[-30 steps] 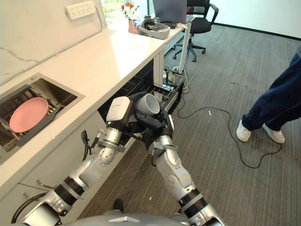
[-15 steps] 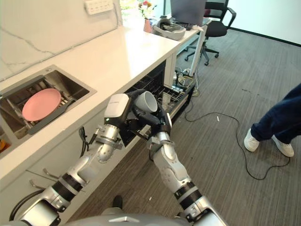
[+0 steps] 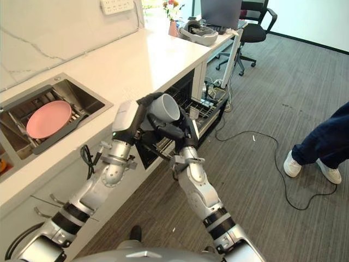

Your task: Place the dishes in the dishwasher.

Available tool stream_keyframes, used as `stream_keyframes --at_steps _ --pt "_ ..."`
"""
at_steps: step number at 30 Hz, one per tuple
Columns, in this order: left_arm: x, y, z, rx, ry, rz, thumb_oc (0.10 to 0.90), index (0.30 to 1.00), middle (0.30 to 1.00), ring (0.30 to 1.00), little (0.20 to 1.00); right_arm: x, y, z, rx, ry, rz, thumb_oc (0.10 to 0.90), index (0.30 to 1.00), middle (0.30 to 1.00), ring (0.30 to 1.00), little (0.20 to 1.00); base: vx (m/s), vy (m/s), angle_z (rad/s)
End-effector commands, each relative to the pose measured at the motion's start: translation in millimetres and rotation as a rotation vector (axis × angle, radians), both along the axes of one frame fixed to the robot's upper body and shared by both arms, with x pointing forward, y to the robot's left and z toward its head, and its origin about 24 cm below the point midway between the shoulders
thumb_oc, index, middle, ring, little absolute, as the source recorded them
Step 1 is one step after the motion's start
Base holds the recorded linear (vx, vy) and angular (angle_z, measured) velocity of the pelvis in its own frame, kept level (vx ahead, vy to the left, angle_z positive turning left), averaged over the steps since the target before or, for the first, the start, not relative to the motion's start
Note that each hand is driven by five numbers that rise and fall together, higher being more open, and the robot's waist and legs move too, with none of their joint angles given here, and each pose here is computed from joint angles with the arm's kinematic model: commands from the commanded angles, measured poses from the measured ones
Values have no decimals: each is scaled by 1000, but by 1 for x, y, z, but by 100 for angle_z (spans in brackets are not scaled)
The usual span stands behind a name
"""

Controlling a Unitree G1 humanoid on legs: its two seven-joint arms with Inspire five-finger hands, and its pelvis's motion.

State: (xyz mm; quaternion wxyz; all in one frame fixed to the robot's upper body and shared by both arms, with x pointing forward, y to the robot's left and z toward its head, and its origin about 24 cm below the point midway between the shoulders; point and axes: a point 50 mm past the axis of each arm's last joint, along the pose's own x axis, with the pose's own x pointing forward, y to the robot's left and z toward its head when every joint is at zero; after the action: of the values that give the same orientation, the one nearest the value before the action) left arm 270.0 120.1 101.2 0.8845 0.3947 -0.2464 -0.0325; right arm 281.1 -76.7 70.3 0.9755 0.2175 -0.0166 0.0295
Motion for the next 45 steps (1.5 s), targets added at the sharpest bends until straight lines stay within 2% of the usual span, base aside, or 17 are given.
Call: stream_keyframes --at_steps 1,9,11,12,14,17,18,19,20,21,22,23,25,28,31,38,45 --pt "-9 7 39 -60 -210 -53 800 900 900 900 900 28 -76 87 129 -362 -381 400 300 300 300 300 0 0 0" --pt "-7 0 45 -85 -236 -49 800 900 900 900 900 27 -97 85 147 -356 -493 400 300 300 300 300 -1 -2 3" --pt "-4 -11 44 -73 -236 -70 800 900 900 900 900 27 -109 89 2 -379 -551 400 300 300 300 300 0 0 0" --pt "-4 -11 44 -73 -236 -70 800 900 900 900 900 27 -109 89 2 -379 -551 400 300 300 300 300 0 0 0" --pt "-1 -15 38 -49 -206 -80 800 900 900 900 900 31 -121 87 -194 -362 -575 400 300 300 300 300 0 0 0" --pt "-1 -14 37 -48 -197 -81 800 900 900 900 900 33 -125 88 -241 -358 -576 400 300 300 300 300 -2 -5 4" --pt "-3 -9 23 -26 -130 -73 800 900 900 900 900 39 -140 87 -468 -336 -577 400 300 300 300 300 -3 -12 9" --pt "-3 -9 23 -26 -130 -73 800 900 900 900 900 39 -140 87 -468 -336 -577 400 300 300 300 300 -2 -21 8" --pt "-5 -3 14 -22 -91 -60 800 900 900 900 900 41 -149 90 -578 -330 -582 400 300 300 300 300 0 0 0" --pt "-5 -3 14 -22 -91 -60 800 900 900 900 900 41 -149 90 -578 -330 -582 400 300 300 300 300 -6 -28 17" --pt "-13 4 -1 -7 -14 -70 800 900 900 900 900 47 -166 91 -689 -294 -582 400 300 300 300 300 -6 -16 14" --pt "-13 4 -1 -7 -14 -70 800 900 900 900 900 47 -166 91 -689 -294 -582 400 300 300 300 300 -28 -43 19" --pt "-28 21 -32 41 151 -53 800 900 900 900 900 63 -195 113 -819 -251 -614 400 300 300 300 300 -64 -46 7" --pt "-32 27 -39 50 195 -43 800 900 900 900 900 66 -200 123 -840 -258 -617 400 300 300 300 300 -40 -17 13" --pt "-50 51 -70 116 364 -19 800 900 900 900 900 71 -227 152 -1062 -242 -652 400 300 300 300 300 -73 -13 29" --pt "-50 67 -76 158 410 20 800 900 900 900 900 72 -251 176 -1116 -207 -728 400 300 300 300 300 -65 -19 47" --pt "-48 74 -82 140 442 71 800 900 900 900 900 79 -257 157 -1109 -87 -712 400 300 300 300 300 -22 7 32"
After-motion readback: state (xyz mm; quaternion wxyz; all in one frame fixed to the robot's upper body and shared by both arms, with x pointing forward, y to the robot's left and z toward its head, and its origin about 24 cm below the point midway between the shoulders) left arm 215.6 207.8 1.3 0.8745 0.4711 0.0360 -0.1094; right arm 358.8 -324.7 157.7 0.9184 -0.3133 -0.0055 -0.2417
